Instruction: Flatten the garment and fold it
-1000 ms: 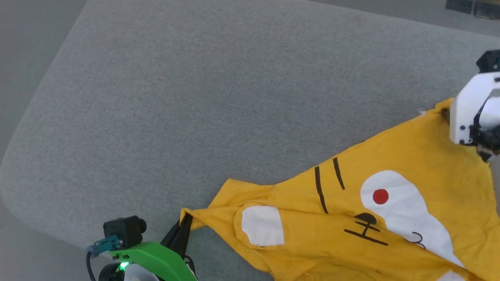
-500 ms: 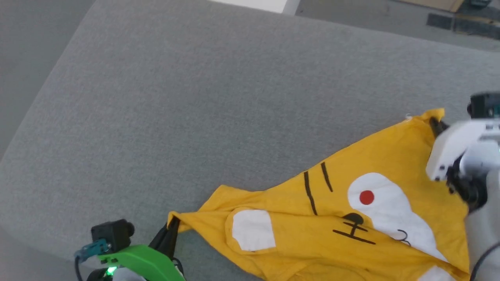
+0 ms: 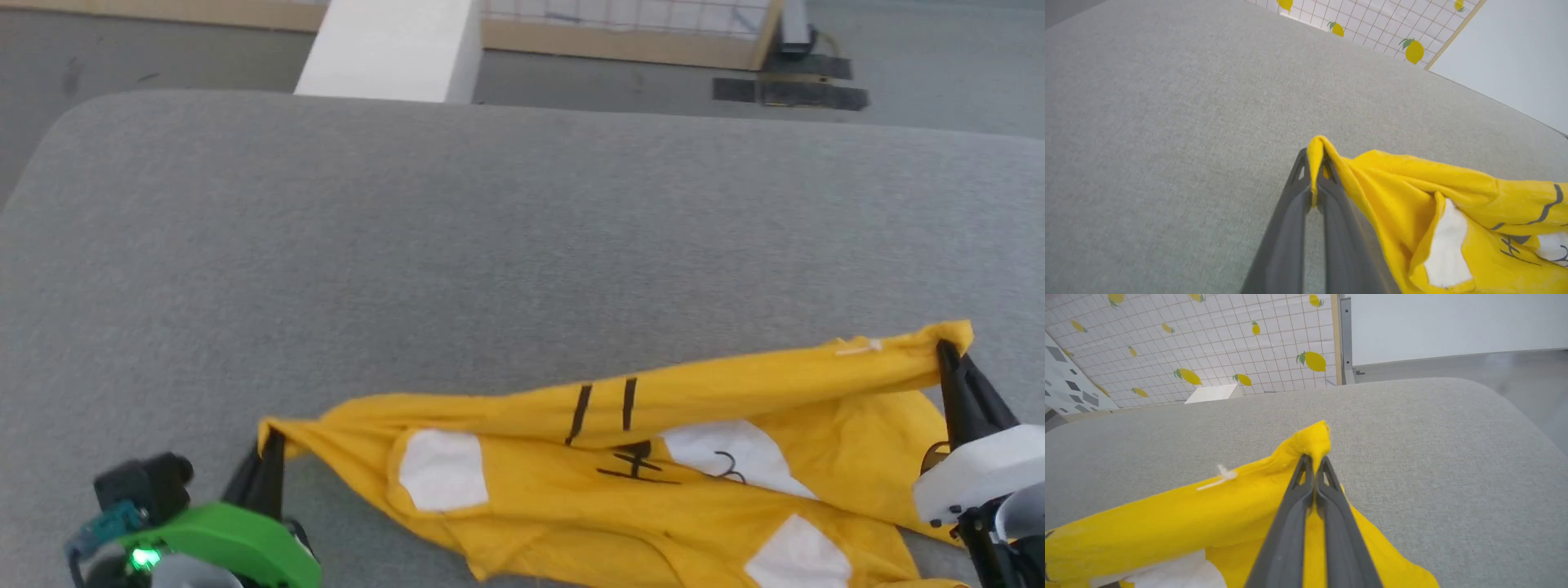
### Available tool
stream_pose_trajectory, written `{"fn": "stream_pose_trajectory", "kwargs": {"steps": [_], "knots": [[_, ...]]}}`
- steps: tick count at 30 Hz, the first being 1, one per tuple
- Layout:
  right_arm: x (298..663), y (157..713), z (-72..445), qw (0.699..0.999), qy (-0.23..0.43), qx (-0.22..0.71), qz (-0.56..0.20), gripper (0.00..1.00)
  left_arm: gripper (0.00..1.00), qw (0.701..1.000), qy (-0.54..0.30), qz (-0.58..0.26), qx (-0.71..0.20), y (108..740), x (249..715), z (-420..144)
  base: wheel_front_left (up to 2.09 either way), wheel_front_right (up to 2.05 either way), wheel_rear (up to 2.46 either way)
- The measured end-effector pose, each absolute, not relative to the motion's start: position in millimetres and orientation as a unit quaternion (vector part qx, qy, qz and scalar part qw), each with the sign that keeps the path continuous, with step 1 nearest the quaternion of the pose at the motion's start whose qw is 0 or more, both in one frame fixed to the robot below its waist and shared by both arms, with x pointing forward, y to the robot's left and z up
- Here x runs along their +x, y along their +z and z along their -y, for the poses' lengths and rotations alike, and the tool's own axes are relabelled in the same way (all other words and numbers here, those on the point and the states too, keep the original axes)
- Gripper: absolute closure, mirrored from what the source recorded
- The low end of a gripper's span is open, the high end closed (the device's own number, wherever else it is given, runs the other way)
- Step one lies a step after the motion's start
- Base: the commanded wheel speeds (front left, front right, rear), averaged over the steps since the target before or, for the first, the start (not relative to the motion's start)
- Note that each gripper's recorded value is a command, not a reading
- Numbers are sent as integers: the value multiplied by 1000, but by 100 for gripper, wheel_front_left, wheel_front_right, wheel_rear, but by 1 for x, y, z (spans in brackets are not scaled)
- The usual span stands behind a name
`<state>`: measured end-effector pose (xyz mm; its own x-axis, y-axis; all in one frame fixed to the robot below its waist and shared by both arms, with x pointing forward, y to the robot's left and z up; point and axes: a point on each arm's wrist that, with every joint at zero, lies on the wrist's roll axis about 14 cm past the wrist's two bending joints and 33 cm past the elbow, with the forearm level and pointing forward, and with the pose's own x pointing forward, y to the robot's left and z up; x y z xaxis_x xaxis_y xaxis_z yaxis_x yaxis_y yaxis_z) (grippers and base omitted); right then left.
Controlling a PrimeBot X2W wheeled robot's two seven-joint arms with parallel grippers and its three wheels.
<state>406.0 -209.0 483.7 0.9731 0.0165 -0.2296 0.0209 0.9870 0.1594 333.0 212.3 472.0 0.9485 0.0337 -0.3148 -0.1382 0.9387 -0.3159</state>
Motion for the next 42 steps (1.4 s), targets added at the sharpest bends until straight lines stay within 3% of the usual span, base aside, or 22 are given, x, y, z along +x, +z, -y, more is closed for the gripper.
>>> {"fn": "stream_pose_trajectory", "kwargs": {"steps": [7,17,25,30,37,42], "knots": [[415,549,225,997,3,23,-75,100,100,995,-60,-28,-79,559,410,-193,0,0,0],[519,639,220,994,48,-86,-38,100,100,984,-155,75,36,670,532,-156,0,0,0],[611,654,216,990,45,-130,-41,100,100,978,-125,153,74,730,620,-159,0,0,0],[658,686,219,992,16,-121,29,100,100,965,-73,243,68,769,657,-173,0,0,0],[691,694,223,988,-6,-120,98,100,100,928,-35,369,47,810,670,-182,0,0,0],[699,650,218,991,9,-111,69,100,100,943,-45,324,63,770,689,-184,0,0,0]]}}
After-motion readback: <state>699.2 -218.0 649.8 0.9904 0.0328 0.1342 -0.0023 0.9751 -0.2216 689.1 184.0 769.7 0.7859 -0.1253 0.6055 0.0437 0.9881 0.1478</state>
